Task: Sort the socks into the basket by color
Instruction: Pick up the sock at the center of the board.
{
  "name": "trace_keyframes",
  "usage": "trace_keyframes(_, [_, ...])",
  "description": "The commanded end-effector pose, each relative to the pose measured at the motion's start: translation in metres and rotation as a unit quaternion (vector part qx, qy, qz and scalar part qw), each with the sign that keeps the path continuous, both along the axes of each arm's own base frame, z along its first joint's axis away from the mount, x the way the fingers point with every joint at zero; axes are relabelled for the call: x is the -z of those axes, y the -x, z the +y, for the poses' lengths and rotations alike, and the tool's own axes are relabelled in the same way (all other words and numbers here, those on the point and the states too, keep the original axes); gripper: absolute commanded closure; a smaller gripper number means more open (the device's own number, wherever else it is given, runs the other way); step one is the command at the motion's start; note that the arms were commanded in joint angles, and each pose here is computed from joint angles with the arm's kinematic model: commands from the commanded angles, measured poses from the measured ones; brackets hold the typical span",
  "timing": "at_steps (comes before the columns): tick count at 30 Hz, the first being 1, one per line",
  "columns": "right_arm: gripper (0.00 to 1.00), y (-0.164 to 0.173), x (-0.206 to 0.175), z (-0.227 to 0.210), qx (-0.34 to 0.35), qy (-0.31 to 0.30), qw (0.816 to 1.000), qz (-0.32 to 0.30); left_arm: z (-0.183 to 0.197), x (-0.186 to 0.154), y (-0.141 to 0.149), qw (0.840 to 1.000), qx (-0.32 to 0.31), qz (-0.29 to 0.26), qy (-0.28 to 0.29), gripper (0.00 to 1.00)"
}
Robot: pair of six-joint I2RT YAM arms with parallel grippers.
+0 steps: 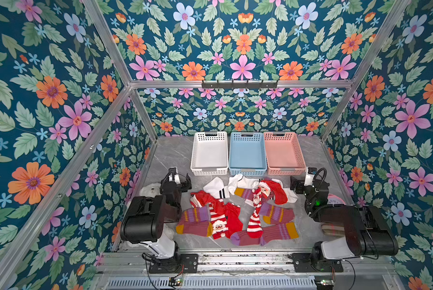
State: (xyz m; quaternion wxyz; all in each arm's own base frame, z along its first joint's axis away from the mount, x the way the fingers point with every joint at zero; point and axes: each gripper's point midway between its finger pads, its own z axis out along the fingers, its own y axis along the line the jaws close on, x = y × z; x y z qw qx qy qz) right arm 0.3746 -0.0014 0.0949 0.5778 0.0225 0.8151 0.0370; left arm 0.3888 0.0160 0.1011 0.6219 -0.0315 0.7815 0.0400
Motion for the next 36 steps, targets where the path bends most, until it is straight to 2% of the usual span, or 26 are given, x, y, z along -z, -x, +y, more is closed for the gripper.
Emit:
trace_keyframes(1, [0.01,-0.0023,-0.0035,-0.0021,0.007,0.000,1.000,-0.006,0.0005,-0.0076,-0.0020,1.000,-0.003,-0.015,0.002,0.01])
trace_keyframes(30, [0.01,-0.0022,-0.0032,-0.0025,0.008,0.000,1.000,-0.005,0.0003,-0.0078,-0.0021,1.000,-0.002,-0.016,0.003,0.01])
trace_keyframes(36, [0.01,-0.0031,-0.0033,-0.0092,0.029,-0.001,1.000,-0.003,0.0008,-0.0077,-0.0020,1.000,-0.003,-0.015,0.001,0.01])
